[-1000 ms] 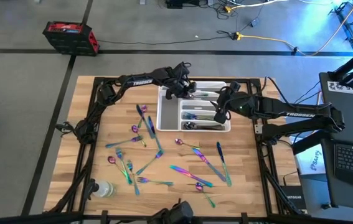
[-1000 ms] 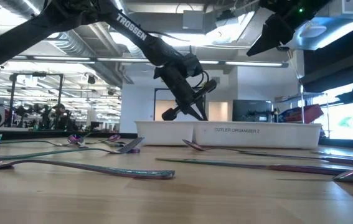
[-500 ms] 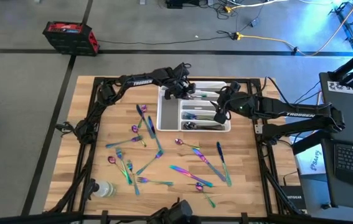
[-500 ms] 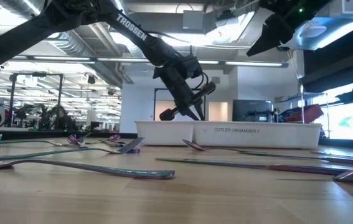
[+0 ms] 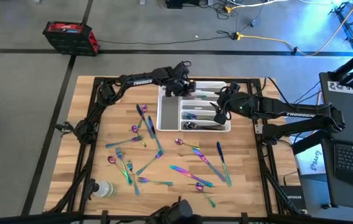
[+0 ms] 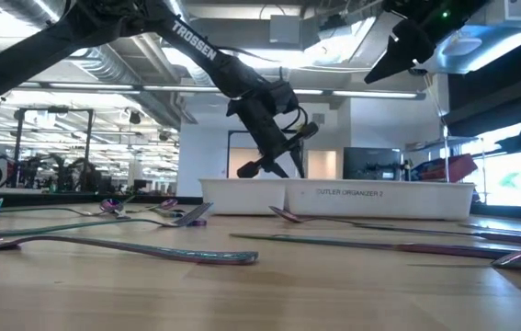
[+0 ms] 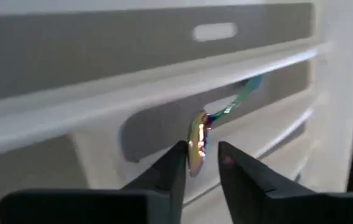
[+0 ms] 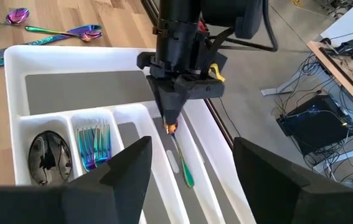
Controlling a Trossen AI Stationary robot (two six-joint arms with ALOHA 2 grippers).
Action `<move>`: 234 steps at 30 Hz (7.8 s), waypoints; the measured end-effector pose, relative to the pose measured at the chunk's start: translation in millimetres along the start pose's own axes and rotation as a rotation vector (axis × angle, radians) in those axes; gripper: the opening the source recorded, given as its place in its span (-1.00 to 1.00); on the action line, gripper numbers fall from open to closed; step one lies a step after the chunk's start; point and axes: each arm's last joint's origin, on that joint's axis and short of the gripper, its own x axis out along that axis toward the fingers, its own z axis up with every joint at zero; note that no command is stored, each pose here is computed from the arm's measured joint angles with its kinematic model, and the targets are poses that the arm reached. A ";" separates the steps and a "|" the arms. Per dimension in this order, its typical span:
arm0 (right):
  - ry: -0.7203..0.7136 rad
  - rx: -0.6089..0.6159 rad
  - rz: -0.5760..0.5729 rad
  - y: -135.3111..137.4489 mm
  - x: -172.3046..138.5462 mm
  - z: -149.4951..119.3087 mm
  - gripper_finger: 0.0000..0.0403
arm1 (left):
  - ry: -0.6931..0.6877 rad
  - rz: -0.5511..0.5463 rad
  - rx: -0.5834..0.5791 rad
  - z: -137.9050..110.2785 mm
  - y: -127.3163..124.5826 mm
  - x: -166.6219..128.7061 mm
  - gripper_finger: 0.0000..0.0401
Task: Sort silverware
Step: Put the blue spoon into the tray organizer
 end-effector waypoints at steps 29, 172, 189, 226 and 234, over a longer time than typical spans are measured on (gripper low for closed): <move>-0.054 0.001 0.060 1.3 -0.2 4.7 0.04 | -0.540 0.128 0.558 -56.8 -56.0 -297.1 -0.28; 0.286 0.135 0.509 184.8 148.4 -40.4 -0.91 | -0.541 -0.229 0.846 -272.1 64.1 -157.7 -0.28; 0.328 0.115 0.526 185.4 147.2 -43.9 -0.96 | -0.541 -0.228 0.845 -272.1 64.2 -157.6 -0.28; 0.390 -0.330 0.231 102.5 97.1 36.9 -1.00 | -0.308 -0.257 0.096 -275.8 78.2 -139.3 -0.28; 0.280 -0.274 0.219 22.8 137.0 34.5 -1.00 | -0.313 -0.246 0.139 -276.3 78.6 -139.2 -0.28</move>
